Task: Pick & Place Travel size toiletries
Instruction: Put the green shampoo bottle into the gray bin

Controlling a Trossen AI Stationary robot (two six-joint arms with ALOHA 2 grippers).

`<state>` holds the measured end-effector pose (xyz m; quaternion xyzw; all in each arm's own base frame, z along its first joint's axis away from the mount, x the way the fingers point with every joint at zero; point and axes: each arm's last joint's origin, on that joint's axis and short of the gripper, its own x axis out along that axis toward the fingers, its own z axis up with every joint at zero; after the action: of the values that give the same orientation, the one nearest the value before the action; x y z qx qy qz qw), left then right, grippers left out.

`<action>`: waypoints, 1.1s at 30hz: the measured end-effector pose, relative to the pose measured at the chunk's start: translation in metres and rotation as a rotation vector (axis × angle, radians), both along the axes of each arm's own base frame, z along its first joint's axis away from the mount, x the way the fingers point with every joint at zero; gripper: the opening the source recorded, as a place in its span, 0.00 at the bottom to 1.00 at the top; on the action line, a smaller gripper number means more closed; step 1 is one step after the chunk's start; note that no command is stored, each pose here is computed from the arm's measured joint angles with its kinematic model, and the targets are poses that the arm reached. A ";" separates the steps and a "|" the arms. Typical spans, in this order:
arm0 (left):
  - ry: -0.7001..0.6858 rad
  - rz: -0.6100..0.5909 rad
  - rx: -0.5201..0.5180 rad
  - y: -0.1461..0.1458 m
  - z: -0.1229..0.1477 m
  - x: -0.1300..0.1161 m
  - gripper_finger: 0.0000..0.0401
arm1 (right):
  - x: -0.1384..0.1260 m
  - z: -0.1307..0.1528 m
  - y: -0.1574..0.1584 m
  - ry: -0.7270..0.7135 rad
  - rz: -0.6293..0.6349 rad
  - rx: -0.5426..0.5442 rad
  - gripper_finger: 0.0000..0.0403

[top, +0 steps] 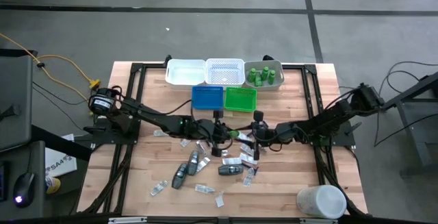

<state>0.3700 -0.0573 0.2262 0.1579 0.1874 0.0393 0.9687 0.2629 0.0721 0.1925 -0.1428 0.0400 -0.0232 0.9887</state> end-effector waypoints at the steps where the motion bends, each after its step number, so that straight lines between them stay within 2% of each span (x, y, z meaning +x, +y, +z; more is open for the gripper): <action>1: -0.004 0.000 -0.001 0.000 0.000 0.000 0.13 | 0.000 0.000 0.000 0.000 0.000 0.000 0.40; 20: -0.061 -0.032 0.010 -0.001 0.006 0.002 0.13 | 0.002 -0.002 -0.007 0.016 -0.022 0.001 0.40; 29: -0.052 -0.033 0.012 -0.001 0.005 0.002 0.13 | 0.005 0.002 -0.017 -0.017 0.060 0.069 0.40; 33: -0.052 -0.032 0.009 -0.001 0.005 0.002 0.13 | 0.006 0.002 -0.017 -0.018 0.094 0.075 0.34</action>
<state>0.3718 -0.0581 0.2313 0.1639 0.1594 0.0289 0.9731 0.2685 0.0548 0.1945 -0.1074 0.0250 0.0237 0.9936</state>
